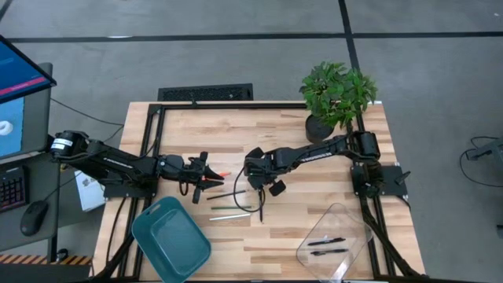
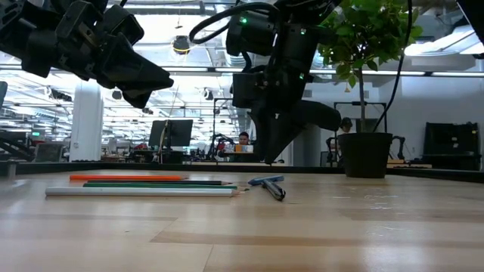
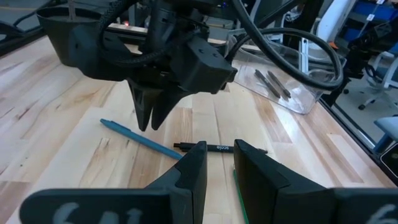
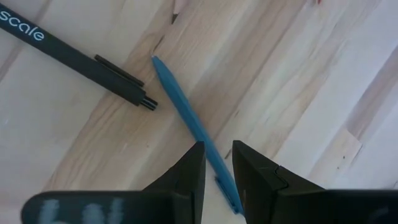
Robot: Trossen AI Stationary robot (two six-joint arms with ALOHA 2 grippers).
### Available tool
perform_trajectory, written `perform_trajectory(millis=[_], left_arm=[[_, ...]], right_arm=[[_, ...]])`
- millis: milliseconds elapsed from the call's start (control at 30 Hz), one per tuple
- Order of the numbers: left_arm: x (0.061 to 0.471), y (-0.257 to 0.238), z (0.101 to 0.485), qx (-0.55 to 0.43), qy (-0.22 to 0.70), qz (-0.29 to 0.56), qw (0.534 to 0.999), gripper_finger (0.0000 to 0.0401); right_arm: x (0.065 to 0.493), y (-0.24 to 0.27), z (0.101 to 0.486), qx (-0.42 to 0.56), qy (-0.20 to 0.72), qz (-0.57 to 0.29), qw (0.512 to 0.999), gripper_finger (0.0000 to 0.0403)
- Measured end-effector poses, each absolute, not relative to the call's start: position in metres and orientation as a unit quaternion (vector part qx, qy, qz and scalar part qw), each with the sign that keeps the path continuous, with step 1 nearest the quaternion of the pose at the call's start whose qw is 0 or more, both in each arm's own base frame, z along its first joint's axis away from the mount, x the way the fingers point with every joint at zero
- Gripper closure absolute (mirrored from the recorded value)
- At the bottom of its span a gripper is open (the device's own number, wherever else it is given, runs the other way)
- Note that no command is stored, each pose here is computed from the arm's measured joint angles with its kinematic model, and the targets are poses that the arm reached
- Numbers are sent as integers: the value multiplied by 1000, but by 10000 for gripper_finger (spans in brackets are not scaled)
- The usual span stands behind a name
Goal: Sort pens & pencils
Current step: Put the blue pen in the transparent bin
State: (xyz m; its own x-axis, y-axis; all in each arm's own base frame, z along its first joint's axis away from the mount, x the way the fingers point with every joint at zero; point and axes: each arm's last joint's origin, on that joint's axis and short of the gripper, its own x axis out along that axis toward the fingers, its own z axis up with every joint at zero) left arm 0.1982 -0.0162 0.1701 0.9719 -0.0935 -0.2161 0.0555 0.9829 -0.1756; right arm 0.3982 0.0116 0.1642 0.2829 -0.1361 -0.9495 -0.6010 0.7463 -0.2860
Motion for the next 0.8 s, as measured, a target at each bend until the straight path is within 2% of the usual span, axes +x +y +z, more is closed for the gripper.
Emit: perform_trajectory(millis=[800], left_arm=[[198,-16,170,-84,113,-37,989,330]], right_arm=[[398,19,164,-371,567,192,710,301]])
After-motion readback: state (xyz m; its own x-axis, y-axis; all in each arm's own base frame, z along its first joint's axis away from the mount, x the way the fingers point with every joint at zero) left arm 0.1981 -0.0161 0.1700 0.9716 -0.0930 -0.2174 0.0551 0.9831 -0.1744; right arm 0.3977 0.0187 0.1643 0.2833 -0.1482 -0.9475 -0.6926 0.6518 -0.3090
